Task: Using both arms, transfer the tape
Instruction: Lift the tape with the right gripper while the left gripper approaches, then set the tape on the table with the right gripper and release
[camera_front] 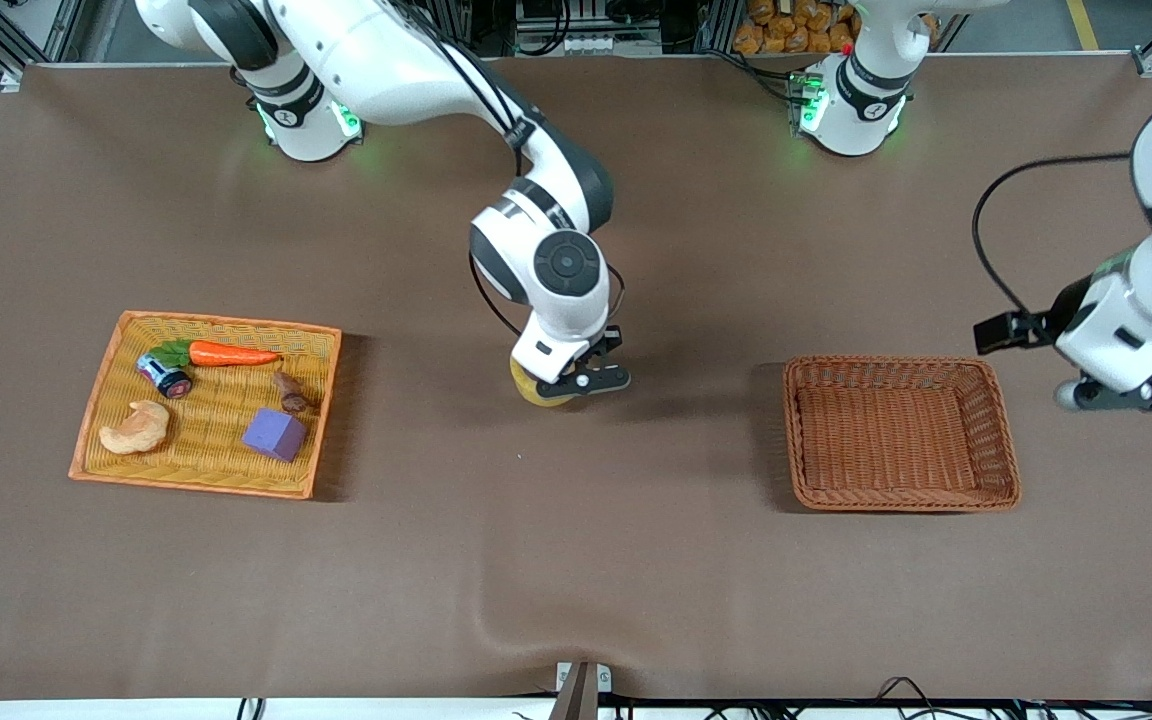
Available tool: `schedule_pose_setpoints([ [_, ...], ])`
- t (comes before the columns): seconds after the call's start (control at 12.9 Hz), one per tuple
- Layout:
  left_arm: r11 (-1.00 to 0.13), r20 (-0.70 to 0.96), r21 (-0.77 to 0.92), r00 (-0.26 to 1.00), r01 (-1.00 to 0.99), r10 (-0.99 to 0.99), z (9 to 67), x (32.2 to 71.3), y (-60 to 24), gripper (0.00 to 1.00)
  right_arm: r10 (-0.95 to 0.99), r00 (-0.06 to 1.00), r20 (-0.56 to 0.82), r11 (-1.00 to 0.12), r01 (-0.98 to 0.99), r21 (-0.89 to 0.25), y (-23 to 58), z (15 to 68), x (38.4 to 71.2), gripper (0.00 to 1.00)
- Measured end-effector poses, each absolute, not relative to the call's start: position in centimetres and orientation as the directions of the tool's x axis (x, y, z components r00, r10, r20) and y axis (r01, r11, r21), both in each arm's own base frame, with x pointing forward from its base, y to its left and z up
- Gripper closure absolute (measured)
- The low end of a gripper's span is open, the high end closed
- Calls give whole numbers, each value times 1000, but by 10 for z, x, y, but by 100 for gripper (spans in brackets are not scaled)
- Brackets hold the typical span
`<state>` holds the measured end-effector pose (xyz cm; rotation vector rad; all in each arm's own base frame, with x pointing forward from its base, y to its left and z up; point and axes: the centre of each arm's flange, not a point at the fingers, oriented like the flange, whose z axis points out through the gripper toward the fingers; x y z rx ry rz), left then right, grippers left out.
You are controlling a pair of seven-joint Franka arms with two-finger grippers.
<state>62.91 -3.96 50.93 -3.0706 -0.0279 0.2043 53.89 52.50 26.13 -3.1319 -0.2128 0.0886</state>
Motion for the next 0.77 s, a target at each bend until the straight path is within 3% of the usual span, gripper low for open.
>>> schedule_pose_setpoints([
  [0.31, -999, -180, -44, 984, -16, -8, 478, 636, -61, 0, 94, 995, -30, -996, 94, -2, 521, 235, 549, 78],
  [0.54, -983, -234, 166, 971, 81, 41, 452, 642, -86, 0, 88, 996, 12, -995, 89, -35, 527, 253, 555, 49],
  [0.77, -960, -256, 221, 960, 173, 114, 422, 652, -118, 0, 77, 997, 16, -996, 78, -33, 524, 294, 560, 20],
])
